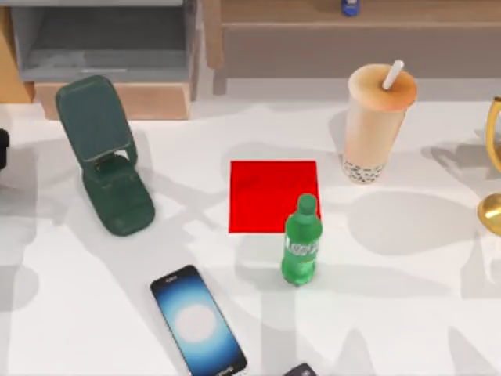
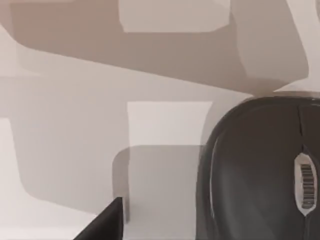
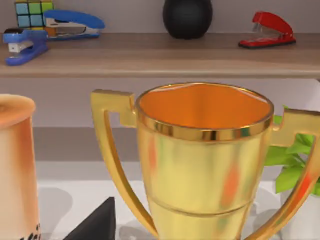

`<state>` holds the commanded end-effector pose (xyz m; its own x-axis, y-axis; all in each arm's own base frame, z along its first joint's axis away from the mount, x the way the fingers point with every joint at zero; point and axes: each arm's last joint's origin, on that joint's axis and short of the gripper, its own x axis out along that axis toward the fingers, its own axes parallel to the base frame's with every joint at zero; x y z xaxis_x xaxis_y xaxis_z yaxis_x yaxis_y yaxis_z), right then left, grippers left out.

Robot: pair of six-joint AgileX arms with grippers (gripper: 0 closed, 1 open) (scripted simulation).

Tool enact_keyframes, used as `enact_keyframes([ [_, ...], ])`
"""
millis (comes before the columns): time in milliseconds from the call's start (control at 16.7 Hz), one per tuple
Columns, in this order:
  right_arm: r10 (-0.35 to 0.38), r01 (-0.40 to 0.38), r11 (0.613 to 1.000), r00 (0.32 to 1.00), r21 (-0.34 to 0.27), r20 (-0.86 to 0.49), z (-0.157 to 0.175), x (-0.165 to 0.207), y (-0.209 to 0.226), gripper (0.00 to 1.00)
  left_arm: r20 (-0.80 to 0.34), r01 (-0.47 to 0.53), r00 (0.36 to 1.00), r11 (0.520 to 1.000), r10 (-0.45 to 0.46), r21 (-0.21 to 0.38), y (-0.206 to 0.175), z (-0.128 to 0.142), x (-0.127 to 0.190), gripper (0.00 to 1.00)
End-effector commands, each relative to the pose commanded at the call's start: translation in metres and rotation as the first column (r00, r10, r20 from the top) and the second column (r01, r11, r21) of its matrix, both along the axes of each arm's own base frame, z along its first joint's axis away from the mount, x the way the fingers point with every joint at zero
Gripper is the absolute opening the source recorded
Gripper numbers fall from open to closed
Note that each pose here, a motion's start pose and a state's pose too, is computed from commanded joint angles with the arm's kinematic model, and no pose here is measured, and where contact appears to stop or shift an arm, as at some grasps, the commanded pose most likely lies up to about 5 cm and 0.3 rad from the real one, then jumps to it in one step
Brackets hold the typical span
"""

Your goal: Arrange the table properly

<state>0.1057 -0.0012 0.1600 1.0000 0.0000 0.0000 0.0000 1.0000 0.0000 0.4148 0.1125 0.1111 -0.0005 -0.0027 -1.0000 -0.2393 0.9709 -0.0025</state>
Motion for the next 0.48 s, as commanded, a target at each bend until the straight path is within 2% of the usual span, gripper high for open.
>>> enact_keyframes([
  [480,0.0,0.0,1.0,1.0,0.0,0.0,0.0,0.0,0.0,1.0,0.0,0.0,1.0,1.0,0.0,0.0,0.0,0.0,0.0,0.17],
])
